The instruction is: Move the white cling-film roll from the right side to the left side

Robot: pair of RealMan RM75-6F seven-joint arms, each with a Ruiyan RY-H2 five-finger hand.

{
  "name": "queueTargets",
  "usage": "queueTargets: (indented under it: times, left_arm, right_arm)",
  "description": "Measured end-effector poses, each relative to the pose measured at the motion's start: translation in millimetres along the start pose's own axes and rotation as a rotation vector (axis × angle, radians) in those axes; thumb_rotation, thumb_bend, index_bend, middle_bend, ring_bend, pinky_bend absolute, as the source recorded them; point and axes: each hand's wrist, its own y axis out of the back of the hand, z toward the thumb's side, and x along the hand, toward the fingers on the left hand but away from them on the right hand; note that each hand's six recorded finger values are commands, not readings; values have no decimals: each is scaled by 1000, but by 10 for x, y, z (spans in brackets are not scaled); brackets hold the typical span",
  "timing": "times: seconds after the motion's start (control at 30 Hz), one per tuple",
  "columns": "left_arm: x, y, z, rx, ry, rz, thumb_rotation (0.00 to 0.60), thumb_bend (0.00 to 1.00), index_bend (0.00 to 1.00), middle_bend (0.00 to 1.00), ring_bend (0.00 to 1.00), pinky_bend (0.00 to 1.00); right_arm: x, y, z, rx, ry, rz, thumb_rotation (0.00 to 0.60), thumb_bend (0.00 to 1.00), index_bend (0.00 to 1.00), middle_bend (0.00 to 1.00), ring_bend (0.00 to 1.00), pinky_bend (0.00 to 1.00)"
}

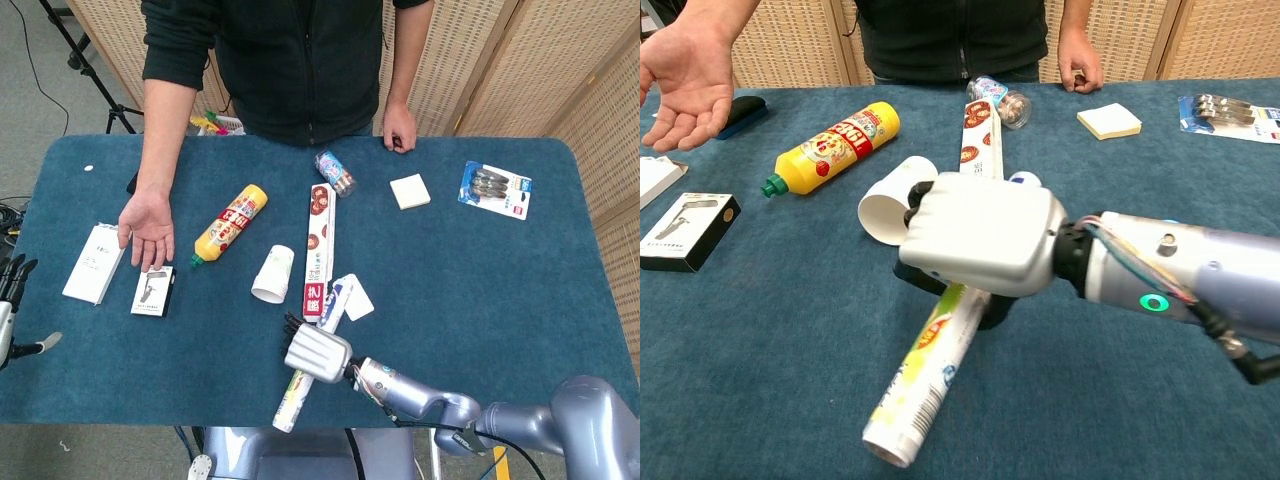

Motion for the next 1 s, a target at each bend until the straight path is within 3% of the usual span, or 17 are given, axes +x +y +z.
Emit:
queueTargets:
  times: [0.2, 0.43, 0.5, 0.57, 0.63, 1.0]
  left_arm:
    - [12, 1, -7, -3, 2, -3, 600, 0, 0, 0, 0, 0]
    - [14, -12, 2, 0, 3, -7, 600, 0, 0, 0, 0, 0]
    - [18, -15, 3, 1, 5, -8, 600, 0, 0, 0, 0, 0]
    - [19, -15, -2, 1, 8, -9, 600, 0, 0, 0, 0, 0]
    - [21, -15, -7, 0, 9, -9, 600, 0, 0, 0, 0, 0]
    - [19, -35, 13, 1, 6, -17, 600, 0, 0, 0, 0, 0]
  right_arm:
    - [-213, -48, 60, 40, -45, 3, 600, 775, 643, 627, 422, 246]
    - [-322, -62, 114, 73, 3, -29, 600, 766, 638, 617, 421, 246]
    - [-369, -78, 114, 75, -2, -35, 600, 628, 507, 519, 366, 244]
    - [-389, -113, 88, 80, -20, -22, 600, 233, 182, 220, 161, 193]
    - [-389, -141, 43, 79, -50, 2, 600, 15, 16, 26, 18, 117]
    - [-291, 102, -62, -36, -198, 44, 600, 0, 0, 0, 0, 75]
